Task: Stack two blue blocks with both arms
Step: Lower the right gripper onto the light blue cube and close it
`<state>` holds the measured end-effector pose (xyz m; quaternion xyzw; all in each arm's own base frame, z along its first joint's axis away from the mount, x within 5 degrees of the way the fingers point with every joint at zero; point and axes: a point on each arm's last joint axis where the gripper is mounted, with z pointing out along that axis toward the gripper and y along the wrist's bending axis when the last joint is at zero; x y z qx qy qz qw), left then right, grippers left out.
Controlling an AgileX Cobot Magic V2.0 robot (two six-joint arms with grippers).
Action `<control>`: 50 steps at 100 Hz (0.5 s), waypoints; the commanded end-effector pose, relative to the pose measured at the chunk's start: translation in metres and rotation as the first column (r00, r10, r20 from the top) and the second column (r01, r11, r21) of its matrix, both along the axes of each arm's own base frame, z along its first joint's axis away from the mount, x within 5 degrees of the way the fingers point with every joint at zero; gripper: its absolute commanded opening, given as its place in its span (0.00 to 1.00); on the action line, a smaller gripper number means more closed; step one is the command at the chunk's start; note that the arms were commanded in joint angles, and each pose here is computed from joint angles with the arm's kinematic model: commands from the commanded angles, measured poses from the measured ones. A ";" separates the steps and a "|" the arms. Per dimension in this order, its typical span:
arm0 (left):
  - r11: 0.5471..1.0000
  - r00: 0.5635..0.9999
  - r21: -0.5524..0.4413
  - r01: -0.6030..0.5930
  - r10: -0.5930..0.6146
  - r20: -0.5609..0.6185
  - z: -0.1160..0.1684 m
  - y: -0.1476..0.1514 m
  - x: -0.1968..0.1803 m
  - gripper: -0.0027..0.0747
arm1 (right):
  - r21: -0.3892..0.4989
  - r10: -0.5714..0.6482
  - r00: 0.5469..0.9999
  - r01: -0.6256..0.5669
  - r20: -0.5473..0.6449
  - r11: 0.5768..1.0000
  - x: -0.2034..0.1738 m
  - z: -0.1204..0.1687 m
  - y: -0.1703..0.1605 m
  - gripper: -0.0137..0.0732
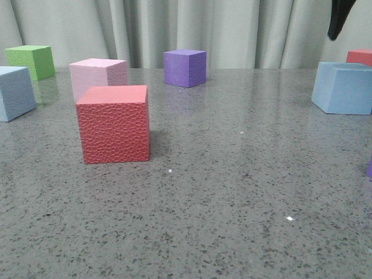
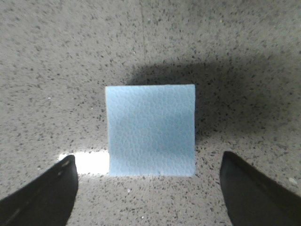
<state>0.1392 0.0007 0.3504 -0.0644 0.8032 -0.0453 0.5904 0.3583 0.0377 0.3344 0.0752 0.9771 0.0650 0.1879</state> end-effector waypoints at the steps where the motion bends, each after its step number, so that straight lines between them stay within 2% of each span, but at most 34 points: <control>1: 1.000 0.993 -0.005 -0.001 0.002 0.118 0.020 0.000 0.002 0.85 | 0.009 0.007 0.997 -0.008 0.082 1.000 0.000 0.018 0.001 0.86; 40: 1.000 0.992 -0.005 -0.001 0.002 0.123 0.020 0.000 0.002 0.85 | 0.006 0.004 0.999 -0.004 0.042 1.000 0.021 -0.010 0.002 0.86; 50: 1.000 0.992 -0.005 -0.001 0.002 0.123 0.020 0.000 0.002 0.85 | 0.005 0.004 0.999 -0.004 0.036 1.000 0.022 -0.013 0.002 0.81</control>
